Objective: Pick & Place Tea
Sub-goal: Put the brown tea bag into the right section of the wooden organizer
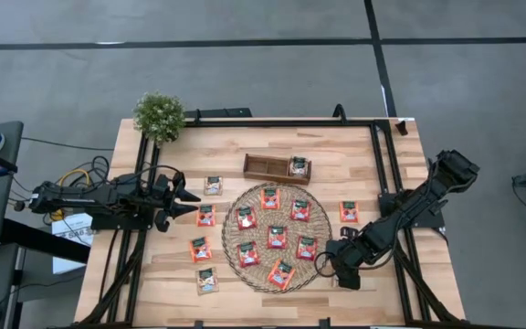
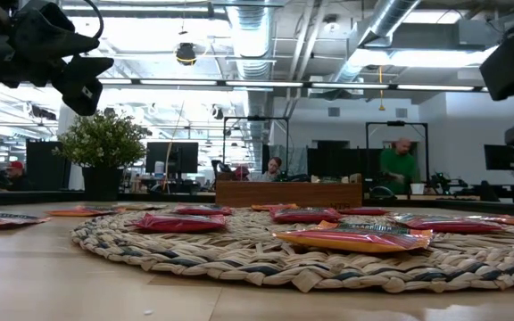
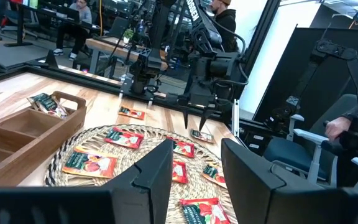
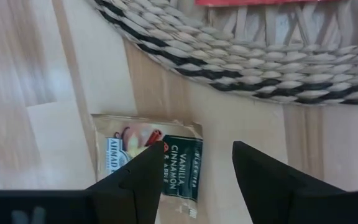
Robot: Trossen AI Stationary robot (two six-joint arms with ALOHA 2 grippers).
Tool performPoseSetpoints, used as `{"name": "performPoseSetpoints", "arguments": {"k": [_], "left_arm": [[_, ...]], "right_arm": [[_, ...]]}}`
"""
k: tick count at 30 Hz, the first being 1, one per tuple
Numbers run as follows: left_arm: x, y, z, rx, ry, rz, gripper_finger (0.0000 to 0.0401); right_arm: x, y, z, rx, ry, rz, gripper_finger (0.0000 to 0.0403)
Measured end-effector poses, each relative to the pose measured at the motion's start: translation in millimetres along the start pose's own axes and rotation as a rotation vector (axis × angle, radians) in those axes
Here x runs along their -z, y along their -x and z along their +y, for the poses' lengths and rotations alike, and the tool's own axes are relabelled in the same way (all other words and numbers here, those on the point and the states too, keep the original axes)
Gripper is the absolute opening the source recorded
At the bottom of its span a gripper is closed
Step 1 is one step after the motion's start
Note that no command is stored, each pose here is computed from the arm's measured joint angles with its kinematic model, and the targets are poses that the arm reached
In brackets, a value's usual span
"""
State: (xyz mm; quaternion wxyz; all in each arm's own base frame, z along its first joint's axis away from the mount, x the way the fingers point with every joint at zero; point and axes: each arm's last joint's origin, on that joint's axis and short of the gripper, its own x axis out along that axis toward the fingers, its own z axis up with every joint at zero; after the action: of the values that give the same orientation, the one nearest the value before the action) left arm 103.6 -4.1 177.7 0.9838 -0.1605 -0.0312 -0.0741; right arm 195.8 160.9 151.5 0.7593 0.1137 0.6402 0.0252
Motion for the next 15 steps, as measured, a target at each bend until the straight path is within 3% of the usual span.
{"name": "performPoseSetpoints", "arguments": {"k": [15], "left_arm": [[-0.3, 0.0, -0.1, 0.001, 0.000, -0.003, 0.0128]], "right_arm": [[2.0, -26.7, -0.5, 0.027, 0.013, 0.125, 0.0136]]}}
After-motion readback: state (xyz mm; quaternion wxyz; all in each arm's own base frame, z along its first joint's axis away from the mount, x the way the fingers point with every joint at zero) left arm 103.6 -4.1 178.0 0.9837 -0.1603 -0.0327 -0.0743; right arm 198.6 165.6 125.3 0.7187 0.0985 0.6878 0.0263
